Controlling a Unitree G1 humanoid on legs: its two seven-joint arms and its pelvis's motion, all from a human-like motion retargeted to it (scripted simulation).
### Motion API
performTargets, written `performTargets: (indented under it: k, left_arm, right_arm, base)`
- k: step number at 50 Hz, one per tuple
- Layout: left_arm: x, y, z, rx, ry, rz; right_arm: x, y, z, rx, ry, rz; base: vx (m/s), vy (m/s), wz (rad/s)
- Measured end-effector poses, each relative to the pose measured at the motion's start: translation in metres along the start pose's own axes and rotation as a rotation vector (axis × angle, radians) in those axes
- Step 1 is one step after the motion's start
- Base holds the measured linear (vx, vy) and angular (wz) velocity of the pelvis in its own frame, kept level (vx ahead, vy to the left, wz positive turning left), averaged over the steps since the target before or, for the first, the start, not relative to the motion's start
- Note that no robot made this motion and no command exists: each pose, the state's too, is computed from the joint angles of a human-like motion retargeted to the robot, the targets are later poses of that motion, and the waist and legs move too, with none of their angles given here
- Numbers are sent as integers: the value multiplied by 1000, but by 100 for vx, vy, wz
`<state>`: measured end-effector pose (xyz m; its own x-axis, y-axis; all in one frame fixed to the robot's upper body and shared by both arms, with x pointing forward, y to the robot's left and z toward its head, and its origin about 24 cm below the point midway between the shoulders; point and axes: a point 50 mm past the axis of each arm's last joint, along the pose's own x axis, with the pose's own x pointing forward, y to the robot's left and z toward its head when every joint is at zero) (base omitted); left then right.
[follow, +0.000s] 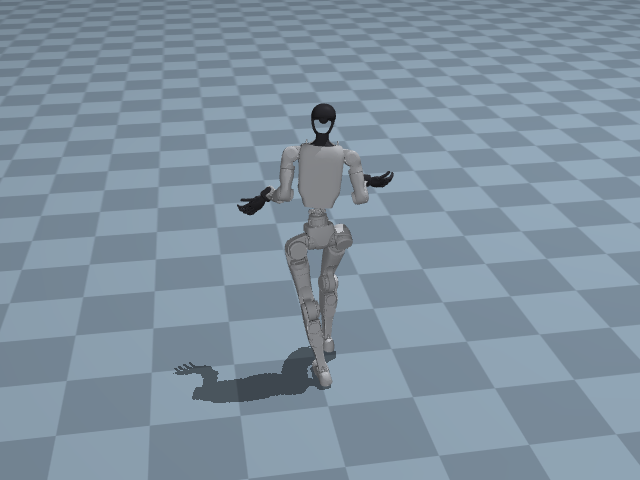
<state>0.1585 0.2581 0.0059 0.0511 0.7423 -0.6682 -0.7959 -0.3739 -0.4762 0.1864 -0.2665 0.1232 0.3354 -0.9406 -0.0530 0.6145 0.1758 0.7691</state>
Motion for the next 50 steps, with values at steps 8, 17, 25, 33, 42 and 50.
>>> performTargets:
  k: [8, 17, 25, 33, 42, 50]
  left_arm:
    - [-20, -30, -11, 86, 27, -215]
    - [-48, -34, -54, 247, 200, -394]
    - [-61, -19, -82, 360, 268, -378]
    - [-65, -3, -98, 471, 270, -320]
    - [-66, 10, -104, 581, 239, -296]
    - [-65, 14, -107, 705, 173, -360]
  right_arm:
    - [-3, -30, -58, -352, 165, -37]
    - [-20, -82, -115, -672, 442, -115]
    - [-35, -98, -128, -748, 528, -178]
    - [-46, -103, -129, -783, 544, -214]
    - [-52, -105, -129, -842, 530, -217]
    - [-54, -106, -130, -940, 500, -139]
  base:
    - [14, -7, 0]
    - [16, -8, -9]
    - [13, -6, -14]
    - [10, -4, -9]
    - [5, -1, -3]
    - [0, 0, 0]
